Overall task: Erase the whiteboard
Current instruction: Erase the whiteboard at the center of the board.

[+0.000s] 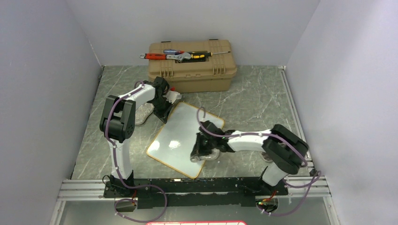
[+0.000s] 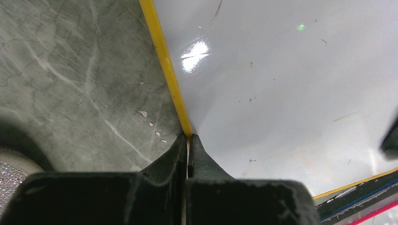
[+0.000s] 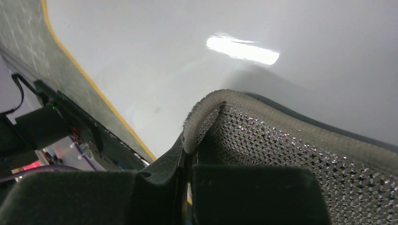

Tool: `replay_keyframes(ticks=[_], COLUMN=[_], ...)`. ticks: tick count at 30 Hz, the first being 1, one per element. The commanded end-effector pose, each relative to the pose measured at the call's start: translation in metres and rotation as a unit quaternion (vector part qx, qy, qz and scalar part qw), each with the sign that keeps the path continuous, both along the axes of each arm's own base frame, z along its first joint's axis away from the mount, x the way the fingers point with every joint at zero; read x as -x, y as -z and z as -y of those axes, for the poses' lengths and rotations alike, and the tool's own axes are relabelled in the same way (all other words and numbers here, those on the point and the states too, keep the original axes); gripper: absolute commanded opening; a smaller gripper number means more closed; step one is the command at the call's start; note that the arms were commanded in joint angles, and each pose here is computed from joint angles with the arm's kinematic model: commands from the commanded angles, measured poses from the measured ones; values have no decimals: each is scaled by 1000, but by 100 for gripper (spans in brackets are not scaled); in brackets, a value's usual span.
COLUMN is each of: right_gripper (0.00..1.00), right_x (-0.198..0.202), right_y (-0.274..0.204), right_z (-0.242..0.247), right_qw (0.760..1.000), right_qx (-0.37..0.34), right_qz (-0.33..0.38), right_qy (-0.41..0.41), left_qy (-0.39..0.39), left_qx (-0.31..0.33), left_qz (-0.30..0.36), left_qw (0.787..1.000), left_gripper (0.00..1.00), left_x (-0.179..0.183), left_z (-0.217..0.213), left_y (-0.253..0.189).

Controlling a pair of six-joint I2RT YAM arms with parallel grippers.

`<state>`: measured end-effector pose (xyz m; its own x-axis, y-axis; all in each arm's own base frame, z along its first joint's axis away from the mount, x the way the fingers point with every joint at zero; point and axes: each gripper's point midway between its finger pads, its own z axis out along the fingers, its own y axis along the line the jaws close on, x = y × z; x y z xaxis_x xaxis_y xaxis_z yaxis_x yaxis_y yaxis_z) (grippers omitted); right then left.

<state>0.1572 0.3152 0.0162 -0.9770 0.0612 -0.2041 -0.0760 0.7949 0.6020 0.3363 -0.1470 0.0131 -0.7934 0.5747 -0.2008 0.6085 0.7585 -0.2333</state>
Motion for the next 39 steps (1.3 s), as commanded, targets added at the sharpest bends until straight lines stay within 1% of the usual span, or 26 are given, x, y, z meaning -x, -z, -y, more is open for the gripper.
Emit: replay_keyframes(ticks=[1,4,6,8,11,17,20,22,24,25,27,29,30,31,33,36,39], right_gripper=[0,0,0,0,0,0,0,0,0,0,0,0,0,0,0,0,0], right_x=[45,52,47,34,20,24,14,3,3,9,20,35,34,22,-6,-54,-82], right_y=[56,53,54,53,53,59,60,57,57,59,56,61,67,73,75,65,50], right_z=[-5,-60,-74,-71,-35,80,102,88,57,38,-11,-36,-31,-16,21,83,120], right_qw=[991,990,989,991,995,990,987,989,993,994,997,995,994,993,991,984,973], right_qx=[115,86,87,84,78,113,114,102,92,91,64,62,77,102,122,152,178], right_qz=[-36,-26,-23,-18,-25,-45,-39,-34,-42,-45,-43,-51,-57,-52,-51,-23,0], right_qy=[-65,-113,-121,-104,-51,69,103,98,68,41,-20,-62,-60,-42,10,95,144], left_qy=[35,35,36,36,36,37,38,37,36,35,34,34,34,35,36,38,35], left_qx=[-2,-3,-4,-4,-3,2,1,0,2,3,4,4,4,4,2,-3,-3], left_qz=[-116,-116,-117,-117,-115,-118,-118,-121,-120,-119,-117,-116,-117,-117,-114,-108,-112], left_qw=[993,993,992,992,993,992,992,992,992,992,993,993,993,993,993,993,993], left_gripper=[3,3,3,3,3,3,3,3,3,3,3,3,3,3,3,3,3], left_x=[61,61,62,62,63,65,65,65,64,63,62,61,61,61,61,60,60], left_z=[10,9,8,8,8,8,7,7,8,8,9,9,9,9,8,4,3], left_y=[49,49,49,48,47,47,49,50,49,48,45,44,43,42,41,41,41])
